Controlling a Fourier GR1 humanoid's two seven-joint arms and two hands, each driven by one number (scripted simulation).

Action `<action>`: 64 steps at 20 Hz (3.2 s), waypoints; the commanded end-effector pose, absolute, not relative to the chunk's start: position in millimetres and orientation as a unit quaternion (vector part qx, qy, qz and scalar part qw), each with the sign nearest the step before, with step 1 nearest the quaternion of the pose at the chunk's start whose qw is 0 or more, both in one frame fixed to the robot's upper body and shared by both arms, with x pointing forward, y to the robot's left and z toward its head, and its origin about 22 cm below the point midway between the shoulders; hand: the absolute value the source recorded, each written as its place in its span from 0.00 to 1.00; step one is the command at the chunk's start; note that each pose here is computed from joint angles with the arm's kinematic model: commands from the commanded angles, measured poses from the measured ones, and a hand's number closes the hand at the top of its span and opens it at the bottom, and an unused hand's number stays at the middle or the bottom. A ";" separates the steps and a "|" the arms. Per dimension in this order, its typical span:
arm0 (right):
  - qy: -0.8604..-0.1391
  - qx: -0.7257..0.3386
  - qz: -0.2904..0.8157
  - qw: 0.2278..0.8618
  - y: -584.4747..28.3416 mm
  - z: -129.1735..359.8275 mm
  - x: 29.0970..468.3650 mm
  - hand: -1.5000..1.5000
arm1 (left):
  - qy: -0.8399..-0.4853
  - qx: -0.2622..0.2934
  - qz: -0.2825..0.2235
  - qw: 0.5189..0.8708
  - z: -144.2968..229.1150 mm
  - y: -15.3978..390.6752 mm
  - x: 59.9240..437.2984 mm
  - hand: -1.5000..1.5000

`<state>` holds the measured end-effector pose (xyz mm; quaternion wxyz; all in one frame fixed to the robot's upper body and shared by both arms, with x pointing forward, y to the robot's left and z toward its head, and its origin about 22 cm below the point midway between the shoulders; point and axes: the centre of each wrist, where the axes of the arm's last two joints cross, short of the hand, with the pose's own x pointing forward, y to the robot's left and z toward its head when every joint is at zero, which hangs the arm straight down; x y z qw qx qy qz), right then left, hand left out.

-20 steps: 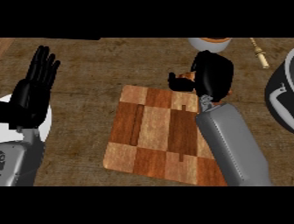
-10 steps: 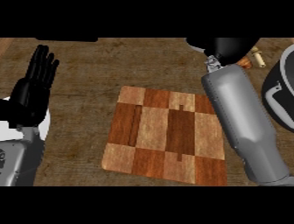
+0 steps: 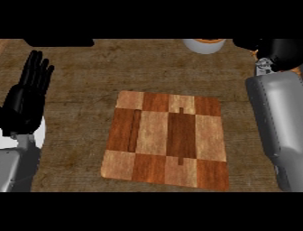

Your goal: Pick the croissant from the cutting board and place it in the pot

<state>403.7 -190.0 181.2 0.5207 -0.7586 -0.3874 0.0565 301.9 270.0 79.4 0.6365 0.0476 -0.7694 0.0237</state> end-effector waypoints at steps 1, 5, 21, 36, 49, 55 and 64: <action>-0.352 -0.763 0.042 0.540 -236.8 168.4 378.0 1.00 | -0.766 0.052 0.023 0.640 69.1 268.5 297.1 0.50; -0.354 -0.768 0.015 0.534 -271.8 142.2 358.2 1.00 | -0.766 0.050 0.018 0.641 67.8 272.2 306.2 0.50; -0.335 -0.733 0.034 0.591 -409.2 109.4 347.2 1.00 | -0.773 0.045 0.026 0.633 65.4 272.0 299.8 0.50; -0.488 -0.612 -0.013 0.622 -416.7 70.0 345.3 0.00 | -0.769 0.047 0.021 0.638 74.5 278.6 296.6 0.50; -0.577 -0.548 -0.248 0.552 -454.2 98.5 296.8 0.00 | -0.768 0.059 0.025 0.637 75.5 269.4 293.1 0.50; -0.593 -0.556 -0.274 0.513 -472.3 93.6 248.5 0.00 | -0.769 0.049 0.029 0.637 64.3 277.6 306.9 0.50; -0.586 -0.574 -0.301 0.487 -493.4 57.3 161.8 0.00 | -0.773 0.052 0.027 0.632 63.1 279.8 295.1 0.50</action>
